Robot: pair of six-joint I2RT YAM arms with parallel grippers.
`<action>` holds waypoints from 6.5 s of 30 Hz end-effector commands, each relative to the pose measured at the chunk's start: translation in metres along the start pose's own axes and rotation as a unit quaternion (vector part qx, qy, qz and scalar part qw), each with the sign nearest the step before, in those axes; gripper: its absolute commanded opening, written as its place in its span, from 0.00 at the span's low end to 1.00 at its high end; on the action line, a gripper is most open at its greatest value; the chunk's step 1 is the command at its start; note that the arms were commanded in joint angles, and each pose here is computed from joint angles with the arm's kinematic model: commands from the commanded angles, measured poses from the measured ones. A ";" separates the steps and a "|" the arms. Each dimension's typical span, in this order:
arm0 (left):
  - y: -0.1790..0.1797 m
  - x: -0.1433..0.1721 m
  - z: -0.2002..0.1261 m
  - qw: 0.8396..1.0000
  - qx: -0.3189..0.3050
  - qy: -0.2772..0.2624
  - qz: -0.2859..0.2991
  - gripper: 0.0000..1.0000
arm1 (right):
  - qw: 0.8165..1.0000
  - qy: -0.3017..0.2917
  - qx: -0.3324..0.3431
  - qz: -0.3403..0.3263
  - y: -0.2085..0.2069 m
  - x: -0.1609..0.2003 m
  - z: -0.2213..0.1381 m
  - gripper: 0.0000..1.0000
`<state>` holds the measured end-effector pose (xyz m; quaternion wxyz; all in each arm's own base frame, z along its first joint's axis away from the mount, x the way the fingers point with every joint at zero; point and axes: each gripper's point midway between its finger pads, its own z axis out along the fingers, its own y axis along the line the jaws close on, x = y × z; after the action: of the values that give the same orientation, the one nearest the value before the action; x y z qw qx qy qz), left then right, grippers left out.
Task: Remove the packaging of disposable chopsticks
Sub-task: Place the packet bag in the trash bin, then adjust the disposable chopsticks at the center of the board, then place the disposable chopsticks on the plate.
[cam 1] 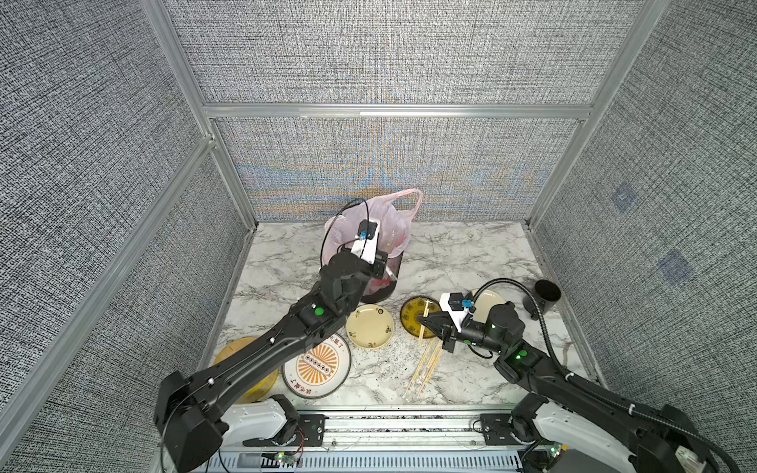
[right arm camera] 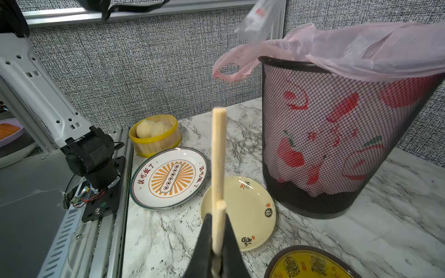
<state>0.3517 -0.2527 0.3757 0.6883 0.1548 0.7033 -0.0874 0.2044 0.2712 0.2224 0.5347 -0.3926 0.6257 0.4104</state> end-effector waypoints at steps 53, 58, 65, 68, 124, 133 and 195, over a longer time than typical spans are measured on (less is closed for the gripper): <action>0.069 0.031 0.079 0.981 -0.137 0.123 0.068 0.79 | 0.999 0.002 -0.011 -0.041 -0.001 0.022 0.031 0.00; 0.059 0.035 0.074 0.987 -0.102 0.113 0.045 0.73 | 0.999 -0.002 -0.014 -0.037 -0.001 0.019 0.033 0.00; 0.060 0.033 0.067 0.988 -0.102 0.119 0.019 0.85 | 0.999 0.001 -0.011 -0.038 -0.001 0.020 0.032 0.00; 0.061 0.015 0.040 0.991 -0.081 0.102 -0.020 0.87 | 0.999 -0.009 -0.005 -0.042 -0.003 0.019 0.031 0.00; -0.075 0.099 -0.147 0.933 0.307 0.115 -0.150 0.84 | 0.758 0.407 0.415 0.296 -0.184 0.067 -0.111 0.00; -0.097 0.112 -0.156 0.917 0.347 0.136 -0.145 0.84 | 0.654 0.523 0.426 0.342 -0.222 0.124 -0.152 0.00; -0.138 0.136 -0.161 0.905 0.379 0.147 -0.124 0.83 | 0.600 0.529 0.443 0.405 -0.246 0.184 -0.162 0.24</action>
<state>0.1534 -0.3126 0.2272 0.4404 0.3270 0.7346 -0.3994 0.3573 0.0235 0.0316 -0.0019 0.0331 0.9993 -0.0199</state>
